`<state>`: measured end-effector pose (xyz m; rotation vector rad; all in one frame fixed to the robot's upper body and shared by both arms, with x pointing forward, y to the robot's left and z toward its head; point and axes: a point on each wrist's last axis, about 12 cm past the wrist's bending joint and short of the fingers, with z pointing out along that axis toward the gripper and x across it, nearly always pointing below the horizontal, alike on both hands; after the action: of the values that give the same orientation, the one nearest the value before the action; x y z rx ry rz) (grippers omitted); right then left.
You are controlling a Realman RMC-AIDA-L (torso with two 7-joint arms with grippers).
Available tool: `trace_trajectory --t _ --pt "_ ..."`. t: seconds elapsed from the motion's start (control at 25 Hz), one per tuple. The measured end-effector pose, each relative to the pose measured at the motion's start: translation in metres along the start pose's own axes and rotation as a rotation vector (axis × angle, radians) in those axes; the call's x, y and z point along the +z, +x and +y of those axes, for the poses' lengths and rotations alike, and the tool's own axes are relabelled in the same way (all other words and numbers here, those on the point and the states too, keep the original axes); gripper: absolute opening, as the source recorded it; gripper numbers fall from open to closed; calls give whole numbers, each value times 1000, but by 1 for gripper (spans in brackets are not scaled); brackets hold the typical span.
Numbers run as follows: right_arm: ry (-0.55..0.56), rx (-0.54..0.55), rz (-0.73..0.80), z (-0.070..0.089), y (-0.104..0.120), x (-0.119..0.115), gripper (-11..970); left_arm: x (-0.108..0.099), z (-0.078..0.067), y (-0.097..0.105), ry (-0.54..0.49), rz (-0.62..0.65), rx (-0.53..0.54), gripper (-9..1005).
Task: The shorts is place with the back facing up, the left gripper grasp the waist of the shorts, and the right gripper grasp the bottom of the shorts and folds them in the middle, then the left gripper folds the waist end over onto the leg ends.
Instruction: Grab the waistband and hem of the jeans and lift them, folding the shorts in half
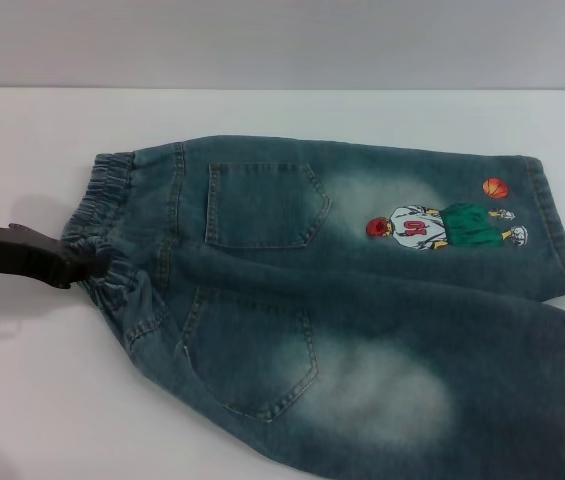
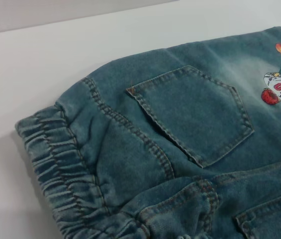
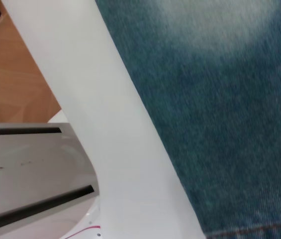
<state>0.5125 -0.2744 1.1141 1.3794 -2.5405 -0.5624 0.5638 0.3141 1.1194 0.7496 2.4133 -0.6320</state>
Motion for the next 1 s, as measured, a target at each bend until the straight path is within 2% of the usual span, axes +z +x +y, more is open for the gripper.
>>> trace_trajectory --t 1.0 --pt "20 -64 -32 3 -14 -11 506 6 1 0 7 1 -2 47"
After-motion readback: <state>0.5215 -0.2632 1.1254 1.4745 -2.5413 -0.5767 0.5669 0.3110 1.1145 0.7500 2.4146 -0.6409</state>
